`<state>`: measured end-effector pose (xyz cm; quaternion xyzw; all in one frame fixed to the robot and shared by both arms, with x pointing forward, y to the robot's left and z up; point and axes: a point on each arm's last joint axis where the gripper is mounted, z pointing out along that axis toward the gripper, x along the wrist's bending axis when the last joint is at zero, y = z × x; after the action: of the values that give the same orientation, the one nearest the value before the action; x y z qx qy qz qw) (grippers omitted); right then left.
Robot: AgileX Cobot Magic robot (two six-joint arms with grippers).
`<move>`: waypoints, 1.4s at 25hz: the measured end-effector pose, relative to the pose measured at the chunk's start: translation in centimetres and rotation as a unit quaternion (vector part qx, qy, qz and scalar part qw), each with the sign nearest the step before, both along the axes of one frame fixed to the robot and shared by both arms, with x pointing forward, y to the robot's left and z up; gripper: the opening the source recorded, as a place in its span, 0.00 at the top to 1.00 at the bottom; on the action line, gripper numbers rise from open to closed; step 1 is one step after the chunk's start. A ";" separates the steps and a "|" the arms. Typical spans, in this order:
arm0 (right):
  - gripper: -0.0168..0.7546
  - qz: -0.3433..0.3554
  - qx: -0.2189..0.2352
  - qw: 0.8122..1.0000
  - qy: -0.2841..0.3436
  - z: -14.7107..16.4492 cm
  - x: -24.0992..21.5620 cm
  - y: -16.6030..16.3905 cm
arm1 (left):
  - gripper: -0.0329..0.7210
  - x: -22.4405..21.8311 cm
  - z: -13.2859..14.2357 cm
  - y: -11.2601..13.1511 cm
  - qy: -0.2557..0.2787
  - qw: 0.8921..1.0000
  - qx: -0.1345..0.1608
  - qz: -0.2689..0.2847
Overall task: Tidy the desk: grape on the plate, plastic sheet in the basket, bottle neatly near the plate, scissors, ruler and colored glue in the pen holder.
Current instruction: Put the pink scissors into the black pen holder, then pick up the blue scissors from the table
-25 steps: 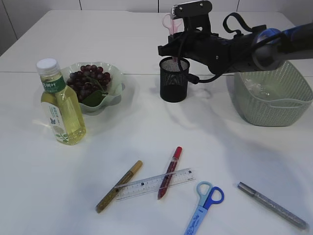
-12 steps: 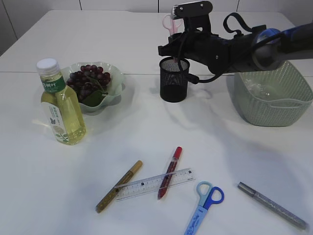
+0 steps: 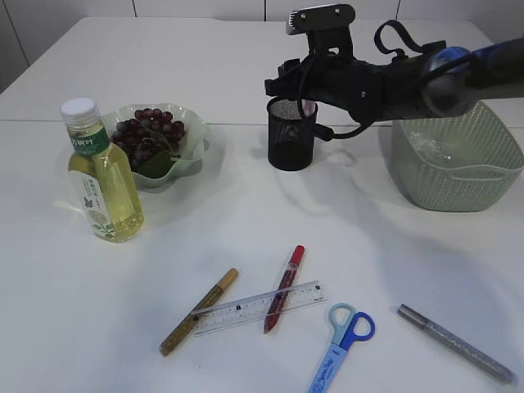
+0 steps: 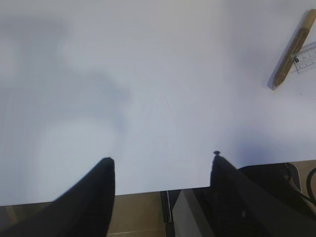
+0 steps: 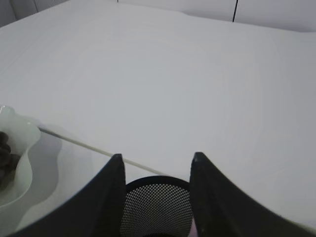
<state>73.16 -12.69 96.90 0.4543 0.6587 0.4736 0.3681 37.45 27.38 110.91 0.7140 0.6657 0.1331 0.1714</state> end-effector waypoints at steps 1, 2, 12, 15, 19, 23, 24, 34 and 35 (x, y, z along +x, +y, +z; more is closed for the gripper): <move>0.52 0.002 -0.003 1.000 0.012 -0.1 0.0 0.0 | 0.37 0.0 0.0 0.0 0.000 1.000 0.000 0.000; 0.52 0.003 -0.003 1.000 0.020 0.1 0.0 0.1 | 0.37 0.0 0.0 0.0 0.000 1.000 0.000 0.000; 0.52 0.020 0.044 0.996 0.077 9.1 -1.3 0.3 | 0.37 0.0 0.0 0.0 0.000 1.000 0.000 0.000; 0.52 0.036 0.041 0.991 0.120 10.9 -2.2 0.4 | 0.37 0.0 0.0 0.0 0.000 1.000 0.000 0.000; 0.52 0.057 0.027 0.975 0.213 11.7 -3.6 0.5 | 0.37 0.0 0.0 0.0 0.000 1.000 0.000 0.000; 0.52 0.068 0.010 0.949 0.308 11.9 -5.1 0.5 | 0.37 0.0 0.0 -0.1 0.001 1.000 -0.005 -0.001; 0.52 0.070 0.004 0.940 0.334 11.8 -5.5 0.4 | 0.37 0.0 0.0 -0.1 0.002 1.000 -0.008 -0.001; 0.52 0.044 -0.035 0.892 0.449 11.1 -7.5 -0.5 | 0.37 -0.1 0.0 -0.6 0.007 0.999 -0.034 -0.004; 0.52 0.041 -0.033 0.891 0.451 11.1 -7.5 -0.5 | 0.37 -0.1 0.0 -0.6 0.008 0.999 -0.035 -0.004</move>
<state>65.64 -13.23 108.02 0.5794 0.7869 0.2105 0.0268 37.31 26.77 110.90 0.7112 0.6684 0.1034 0.1918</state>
